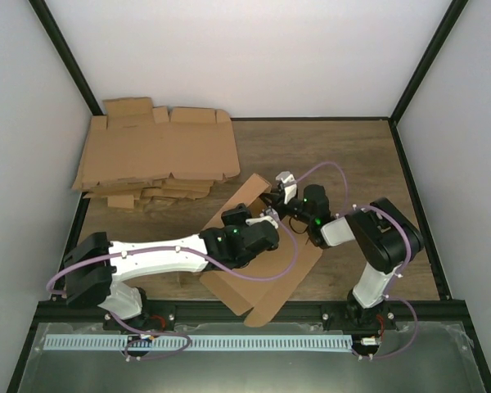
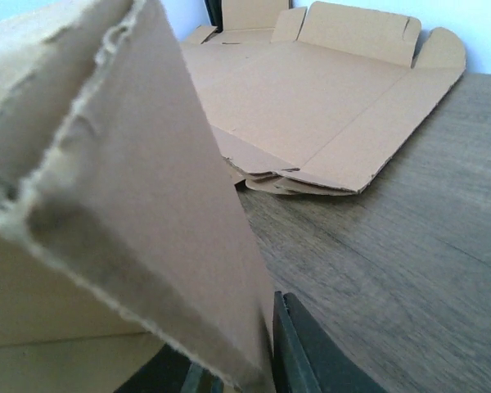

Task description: Fold the paper box

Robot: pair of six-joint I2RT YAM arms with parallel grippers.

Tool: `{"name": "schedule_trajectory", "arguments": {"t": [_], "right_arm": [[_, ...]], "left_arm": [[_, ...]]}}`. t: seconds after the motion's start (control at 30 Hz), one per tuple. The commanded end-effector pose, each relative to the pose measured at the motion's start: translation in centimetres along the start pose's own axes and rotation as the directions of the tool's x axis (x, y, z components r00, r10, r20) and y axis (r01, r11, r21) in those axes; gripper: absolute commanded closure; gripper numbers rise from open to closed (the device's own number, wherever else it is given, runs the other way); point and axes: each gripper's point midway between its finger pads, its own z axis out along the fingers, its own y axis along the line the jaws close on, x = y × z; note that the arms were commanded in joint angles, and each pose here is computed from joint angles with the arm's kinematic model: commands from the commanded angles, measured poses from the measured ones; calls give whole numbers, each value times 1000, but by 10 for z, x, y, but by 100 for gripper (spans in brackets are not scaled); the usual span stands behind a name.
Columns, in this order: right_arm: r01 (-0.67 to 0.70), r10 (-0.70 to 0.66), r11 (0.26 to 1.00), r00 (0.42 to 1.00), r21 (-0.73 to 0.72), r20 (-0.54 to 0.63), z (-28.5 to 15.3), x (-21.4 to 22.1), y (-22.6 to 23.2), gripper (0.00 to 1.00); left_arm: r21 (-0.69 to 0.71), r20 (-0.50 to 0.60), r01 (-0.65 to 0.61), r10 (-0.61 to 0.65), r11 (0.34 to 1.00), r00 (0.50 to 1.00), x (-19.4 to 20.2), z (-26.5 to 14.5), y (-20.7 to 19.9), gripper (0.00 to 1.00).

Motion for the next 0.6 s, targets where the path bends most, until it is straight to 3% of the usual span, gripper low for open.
{"name": "schedule_trajectory", "arguments": {"t": [0.0, 0.17, 0.27, 0.43, 0.57], "right_arm": [[33, -42, 996, 994, 82, 105, 5, -28, -5, 85], [61, -81, 983, 990, 171, 113, -1, -35, -4, 97], [73, -98, 971, 990, 226, 101, -3, -37, -6, 99], [81, -99, 973, 992, 214, 75, -2, -36, -3, 99], [107, -119, 972, 992, 209, 47, 1, -38, -3, 99]], "left_arm": [[118, 73, -24, 15, 993, 997, -9, -8, -24, 96], [118, 71, -11, 3, 993, 997, -8, -8, -22, 96], [117, 62, 0, -7, 993, 998, -6, -5, -20, 92], [148, 64, 97, -108, 984, 992, -10, -6, -7, 66], [233, 114, 253, -285, 939, 952, -32, -23, 25, 49]]}}
